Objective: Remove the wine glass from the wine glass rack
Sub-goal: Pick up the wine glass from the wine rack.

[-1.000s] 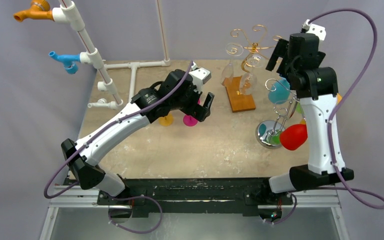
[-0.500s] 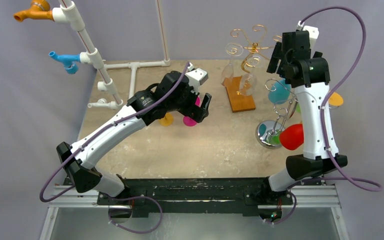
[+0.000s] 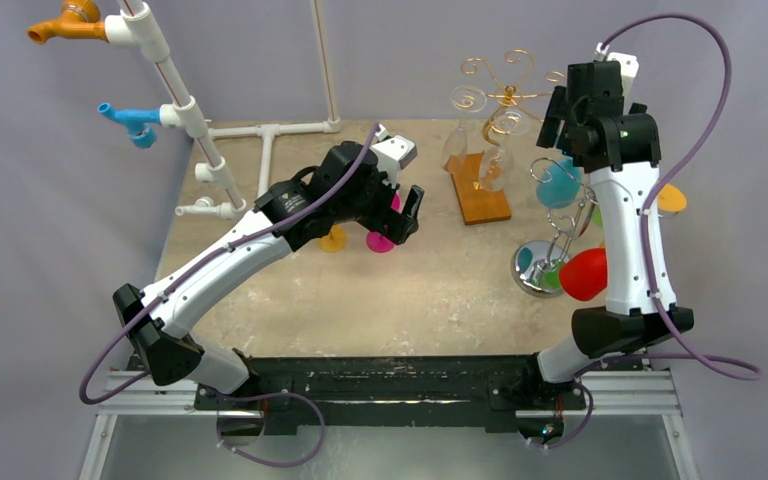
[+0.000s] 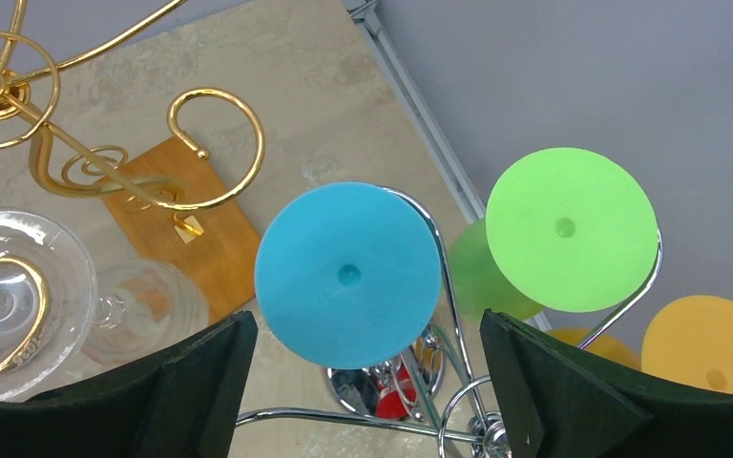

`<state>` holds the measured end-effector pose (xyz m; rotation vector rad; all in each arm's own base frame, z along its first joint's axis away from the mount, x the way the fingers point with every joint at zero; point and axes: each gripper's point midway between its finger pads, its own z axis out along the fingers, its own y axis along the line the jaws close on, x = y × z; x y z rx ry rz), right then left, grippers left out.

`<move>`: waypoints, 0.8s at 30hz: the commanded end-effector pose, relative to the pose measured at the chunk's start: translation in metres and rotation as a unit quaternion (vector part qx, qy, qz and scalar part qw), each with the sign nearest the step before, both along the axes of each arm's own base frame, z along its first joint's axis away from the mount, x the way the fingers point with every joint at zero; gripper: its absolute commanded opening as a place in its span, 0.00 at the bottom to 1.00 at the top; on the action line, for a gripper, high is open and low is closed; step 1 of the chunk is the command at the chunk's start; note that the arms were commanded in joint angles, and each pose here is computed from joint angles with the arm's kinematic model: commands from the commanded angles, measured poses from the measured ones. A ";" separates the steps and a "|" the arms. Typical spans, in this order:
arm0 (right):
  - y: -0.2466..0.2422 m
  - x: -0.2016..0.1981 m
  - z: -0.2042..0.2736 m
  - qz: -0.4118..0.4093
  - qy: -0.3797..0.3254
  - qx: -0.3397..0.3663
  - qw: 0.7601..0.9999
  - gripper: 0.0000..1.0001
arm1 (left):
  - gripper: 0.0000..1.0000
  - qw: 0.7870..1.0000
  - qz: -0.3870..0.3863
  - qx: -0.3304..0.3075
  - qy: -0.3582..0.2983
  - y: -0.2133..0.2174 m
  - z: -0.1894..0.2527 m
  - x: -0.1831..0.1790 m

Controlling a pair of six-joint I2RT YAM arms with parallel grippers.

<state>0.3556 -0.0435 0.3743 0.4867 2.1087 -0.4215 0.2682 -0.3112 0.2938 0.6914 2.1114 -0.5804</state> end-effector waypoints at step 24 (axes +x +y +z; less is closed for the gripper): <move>-0.001 0.015 -0.003 0.009 -0.005 0.004 1.000 0.99 | 1.00 1.000 -0.007 -0.009 -0.011 -0.005 0.003 0.004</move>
